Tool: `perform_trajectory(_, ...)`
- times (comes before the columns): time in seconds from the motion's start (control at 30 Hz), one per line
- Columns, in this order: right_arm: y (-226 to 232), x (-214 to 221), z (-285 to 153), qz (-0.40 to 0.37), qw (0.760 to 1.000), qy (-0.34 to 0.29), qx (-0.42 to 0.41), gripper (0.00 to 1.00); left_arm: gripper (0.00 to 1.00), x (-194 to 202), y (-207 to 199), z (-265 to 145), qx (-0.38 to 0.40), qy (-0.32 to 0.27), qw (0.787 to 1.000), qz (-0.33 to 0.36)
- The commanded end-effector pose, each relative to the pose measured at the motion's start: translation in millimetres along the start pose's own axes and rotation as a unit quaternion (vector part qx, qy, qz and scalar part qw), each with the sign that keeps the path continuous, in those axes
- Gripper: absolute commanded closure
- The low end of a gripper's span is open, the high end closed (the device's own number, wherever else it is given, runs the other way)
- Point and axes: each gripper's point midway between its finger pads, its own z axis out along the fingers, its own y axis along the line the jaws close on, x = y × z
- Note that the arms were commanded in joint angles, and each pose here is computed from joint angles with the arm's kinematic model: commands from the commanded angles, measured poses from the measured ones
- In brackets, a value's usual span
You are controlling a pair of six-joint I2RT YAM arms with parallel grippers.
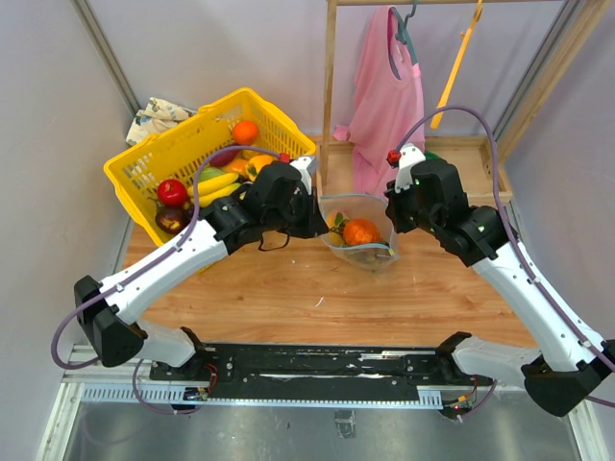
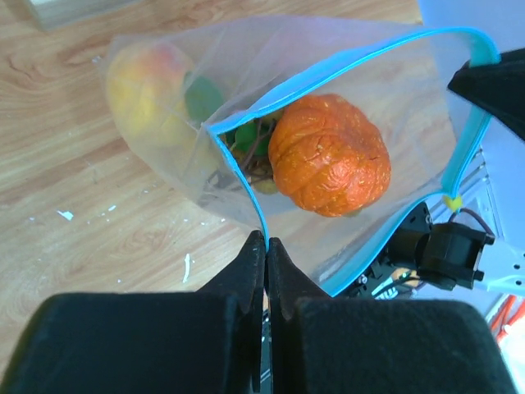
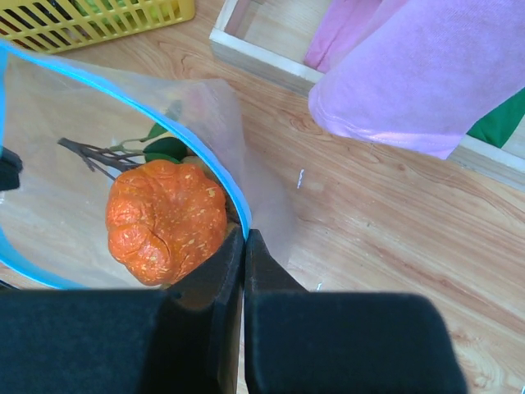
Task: Place the food in the zip-top bag and seal the zipper
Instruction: Adjust the zipper food storage bag at the center of the board.
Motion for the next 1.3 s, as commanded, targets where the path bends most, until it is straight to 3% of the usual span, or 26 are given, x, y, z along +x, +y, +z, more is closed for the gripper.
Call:
perform_trajectory(0.0, -4, -12, -5, -0.001, 1.0, -0.018, 0.005, 0.99, 1.0, 27, -6, 15, 0.043, 0.048, 0.998, -0.013)
perform_trajectory(0.27, -29, -3, 2, -0.005, 0.997, -0.004, 0.073, 0.99, 1.0, 11, -11, 0, 0.045, 0.028, 0.999, -0.003)
perform_trajectory(0.37, -30, 2, 6, -0.004, 0.997, 0.015, 0.071, 0.99, 1.0, 10, -19, -4, 0.08, 0.027, 0.996, -0.011)
perform_trajectory(0.5, -43, 11, 9, 0.003, 0.995, 0.028, 0.097, 0.99, 1.0, 11, 10, 3, 0.01, 0.015, 1.0, -0.012)
perform_trajectory(0.67, -27, 23, 21, 0.007, 0.997, 0.054, 0.05, 0.99, 1.0, 18, -13, 10, 0.08, 0.031, 0.996, -0.021)
perform_trajectory(0.83, -19, 9, 12, 0.005, 0.999, 0.025, 0.023, 0.98, 1.0, -7, -43, -4, 0.138, 0.002, 0.99, -0.016)
perform_trajectory(0.9, -19, 8, 11, 0.006, 1.0, 0.014, 0.022, 0.93, 1.0, -19, -51, -13, 0.153, -0.023, 0.988, -0.013)
perform_trajectory(0.93, -19, 9, 11, 0.005, 1.0, 0.016, 0.02, 0.86, 1.0, -21, -50, -13, 0.149, -0.027, 0.988, -0.011)
perform_trajectory(1.13, -7, 9, -3, -0.009, 1.0, 0.004, -0.02, 0.59, 1.0, -7, -30, 3, 0.113, -0.006, 0.993, -0.031)
perform_trajectory(1.27, -4, 17, -20, -0.023, 0.999, -0.001, -0.036, 0.49, 1.0, -5, -23, 7, 0.096, -0.004, 0.995, -0.035)
